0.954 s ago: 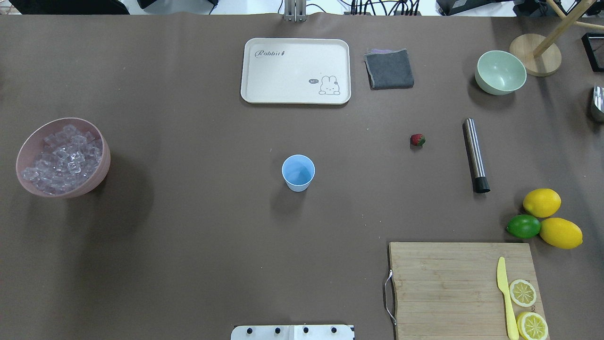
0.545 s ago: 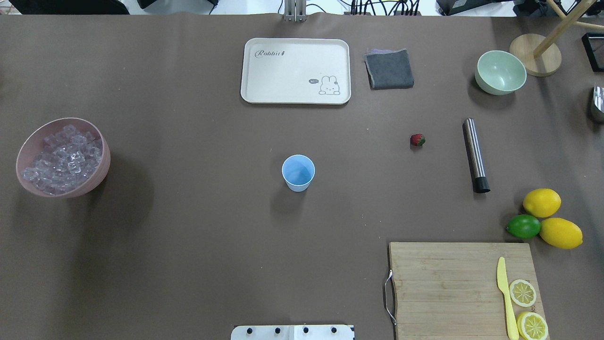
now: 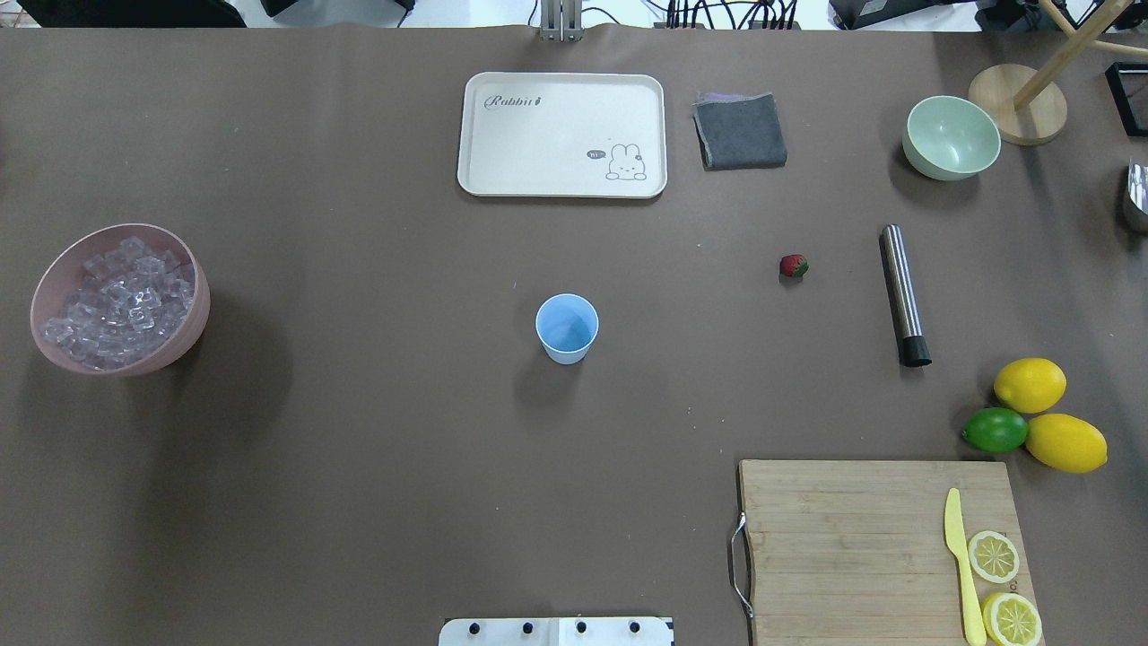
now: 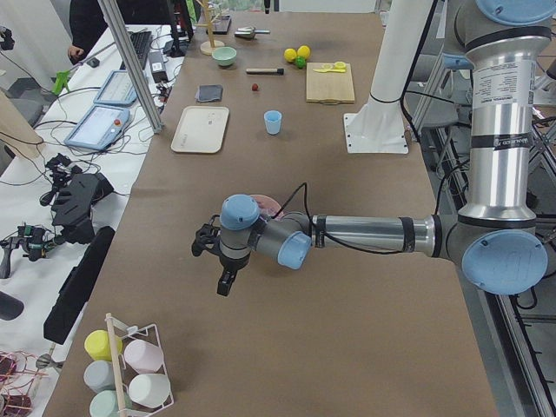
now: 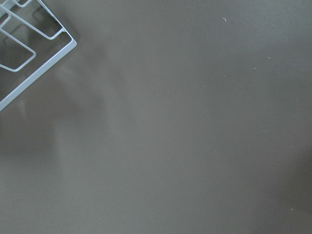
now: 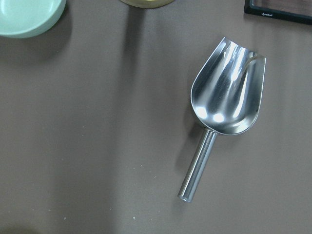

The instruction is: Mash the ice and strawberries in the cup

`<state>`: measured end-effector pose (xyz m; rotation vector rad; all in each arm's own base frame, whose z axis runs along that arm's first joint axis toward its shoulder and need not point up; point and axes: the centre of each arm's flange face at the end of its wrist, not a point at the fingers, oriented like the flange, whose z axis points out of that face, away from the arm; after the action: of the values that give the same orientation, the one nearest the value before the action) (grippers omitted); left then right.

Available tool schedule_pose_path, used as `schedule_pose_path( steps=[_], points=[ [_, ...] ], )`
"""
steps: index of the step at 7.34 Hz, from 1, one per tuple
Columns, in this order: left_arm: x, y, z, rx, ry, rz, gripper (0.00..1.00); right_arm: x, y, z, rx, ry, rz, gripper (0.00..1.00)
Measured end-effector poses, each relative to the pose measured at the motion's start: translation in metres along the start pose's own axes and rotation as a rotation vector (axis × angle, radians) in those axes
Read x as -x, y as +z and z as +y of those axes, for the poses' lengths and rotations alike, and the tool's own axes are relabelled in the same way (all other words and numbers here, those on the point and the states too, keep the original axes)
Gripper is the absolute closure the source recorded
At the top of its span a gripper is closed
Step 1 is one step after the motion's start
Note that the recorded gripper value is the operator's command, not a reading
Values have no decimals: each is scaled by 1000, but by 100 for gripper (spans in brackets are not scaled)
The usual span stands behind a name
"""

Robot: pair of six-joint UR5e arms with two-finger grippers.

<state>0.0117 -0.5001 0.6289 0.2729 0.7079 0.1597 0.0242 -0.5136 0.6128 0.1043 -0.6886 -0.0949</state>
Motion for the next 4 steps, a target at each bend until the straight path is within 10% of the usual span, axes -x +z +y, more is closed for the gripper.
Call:
schedule_pose_path(
  steps=[4],
  points=[
    [0,-2,-3,2,-1,0,2,-1,1,1,1,1,0,0]
  ],
)
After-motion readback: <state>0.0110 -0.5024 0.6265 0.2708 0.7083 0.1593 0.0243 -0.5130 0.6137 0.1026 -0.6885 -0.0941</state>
